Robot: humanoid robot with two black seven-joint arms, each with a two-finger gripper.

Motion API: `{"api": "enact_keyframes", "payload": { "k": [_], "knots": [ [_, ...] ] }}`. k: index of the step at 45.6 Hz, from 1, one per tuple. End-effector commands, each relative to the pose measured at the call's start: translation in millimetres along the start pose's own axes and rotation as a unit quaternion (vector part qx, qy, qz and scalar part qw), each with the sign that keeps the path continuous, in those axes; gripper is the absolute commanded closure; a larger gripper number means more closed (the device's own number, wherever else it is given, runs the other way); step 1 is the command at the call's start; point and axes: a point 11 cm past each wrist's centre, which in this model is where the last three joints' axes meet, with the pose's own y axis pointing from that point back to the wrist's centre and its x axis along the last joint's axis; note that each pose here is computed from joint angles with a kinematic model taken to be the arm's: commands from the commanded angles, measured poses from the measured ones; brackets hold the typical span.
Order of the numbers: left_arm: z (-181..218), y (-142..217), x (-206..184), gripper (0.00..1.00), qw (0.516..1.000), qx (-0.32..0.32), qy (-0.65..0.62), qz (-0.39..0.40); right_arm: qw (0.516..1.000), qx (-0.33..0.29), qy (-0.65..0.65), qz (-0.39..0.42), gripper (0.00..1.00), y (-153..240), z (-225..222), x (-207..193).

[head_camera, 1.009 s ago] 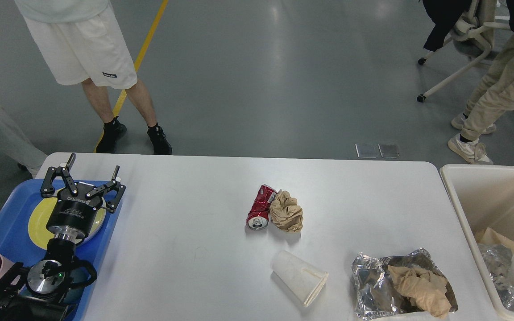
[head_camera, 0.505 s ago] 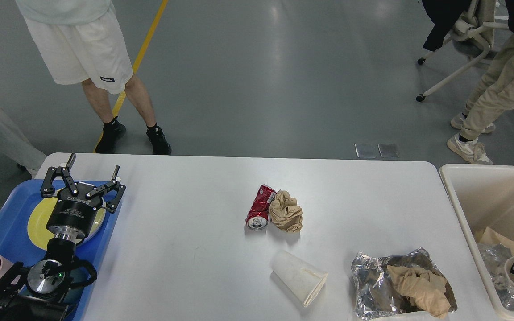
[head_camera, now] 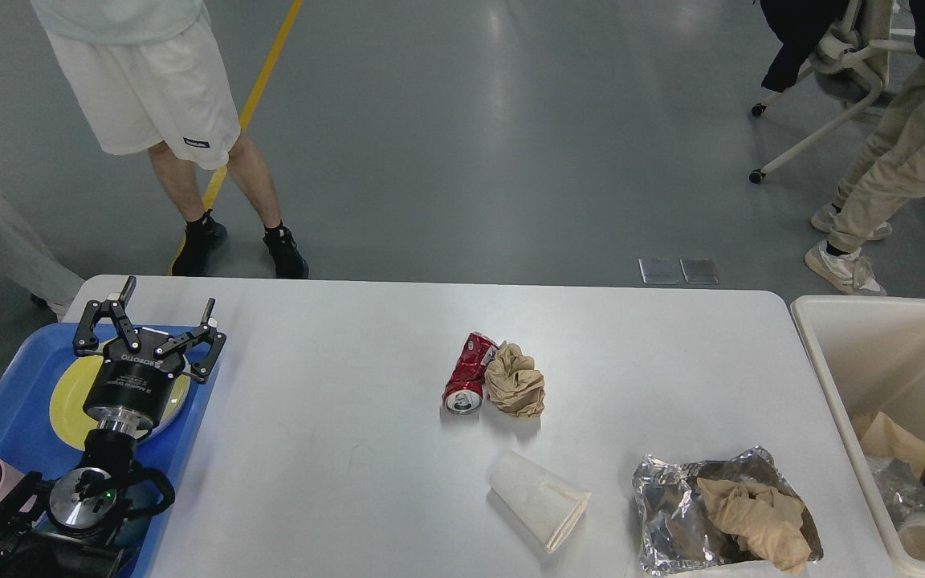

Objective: Tidy desktop
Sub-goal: 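Raise the right gripper out of the bin toward the foil pile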

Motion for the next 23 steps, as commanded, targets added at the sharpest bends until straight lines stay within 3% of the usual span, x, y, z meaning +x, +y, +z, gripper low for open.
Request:
{"api": "enact_keyframes", "payload": {
  "k": [1,10,23],
  "knots": [
    [-0.2,0.0,0.0,0.03,1.0,0.0,0.0,0.0,1.0,-0.003,-0.013,-0.027,0.0,4.0,7.8,21.0],
    [0.2,0.0,0.0,0.03,1.0,0.0,0.0,0.0,0.995,0.02,-0.001,-0.101,0.0,40.3,-1.6,75.8],
    [-0.2,0.0,0.0,0.03,1.0,0.0,0.0,0.0,0.973,0.103,0.117,-0.169,0.0,169.4,-66.9,156.5]
  ]
}}
